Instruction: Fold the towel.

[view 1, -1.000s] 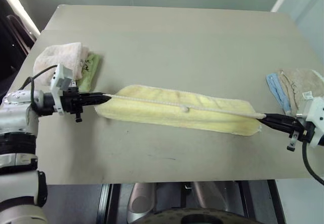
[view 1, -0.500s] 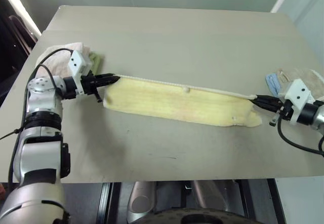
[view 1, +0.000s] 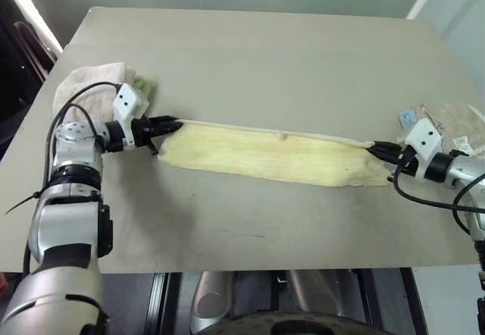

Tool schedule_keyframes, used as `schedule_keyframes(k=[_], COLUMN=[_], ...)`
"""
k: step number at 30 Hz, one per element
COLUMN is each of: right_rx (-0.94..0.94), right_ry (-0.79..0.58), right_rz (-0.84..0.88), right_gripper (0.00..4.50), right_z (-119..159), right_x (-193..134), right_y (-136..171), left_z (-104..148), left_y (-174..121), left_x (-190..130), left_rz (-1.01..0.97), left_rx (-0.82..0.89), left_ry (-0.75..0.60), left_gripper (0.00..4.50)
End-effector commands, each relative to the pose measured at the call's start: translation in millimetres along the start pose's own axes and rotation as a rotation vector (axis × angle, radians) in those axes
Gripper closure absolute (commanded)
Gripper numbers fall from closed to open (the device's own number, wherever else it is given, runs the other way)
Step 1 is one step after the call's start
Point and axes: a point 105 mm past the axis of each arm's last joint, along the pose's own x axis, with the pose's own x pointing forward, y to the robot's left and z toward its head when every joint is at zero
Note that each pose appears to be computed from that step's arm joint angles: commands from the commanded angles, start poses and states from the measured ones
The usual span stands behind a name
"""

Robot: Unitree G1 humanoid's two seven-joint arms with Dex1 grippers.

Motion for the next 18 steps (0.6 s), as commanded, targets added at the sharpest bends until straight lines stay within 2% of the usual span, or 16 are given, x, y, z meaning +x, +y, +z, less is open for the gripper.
schedule_keyframes(k=[1,7,10,14,18], right_rx=[-0.005,0.010,0.043,0.112,0.388], right_ry=[-0.051,-0.094,-0.155,-0.201,-0.167], right_rz=[-0.052,-0.076,-0.075,-0.047,-0.081], right_gripper=[3.10,1.02,0.02,0.02,0.02], right_z=[16,25,37,49,37], right_x=[-7,-11,-14,-22,-37], right_y=[-13,-17,-17,-11,-14], left_z=[14,19,22,38,67], left_y=[10,12,11,12,3], left_x=[-4,-6,-7,-5,2], left_rz=[0.043,0.066,0.068,0.082,0.029], left_rx=[0.026,0.045,0.063,0.093,0.103], left_ry=[-0.024,-0.065,-0.087,-0.178,-0.334], left_gripper=[2.31,0.10,0.00,0.00,0.00])
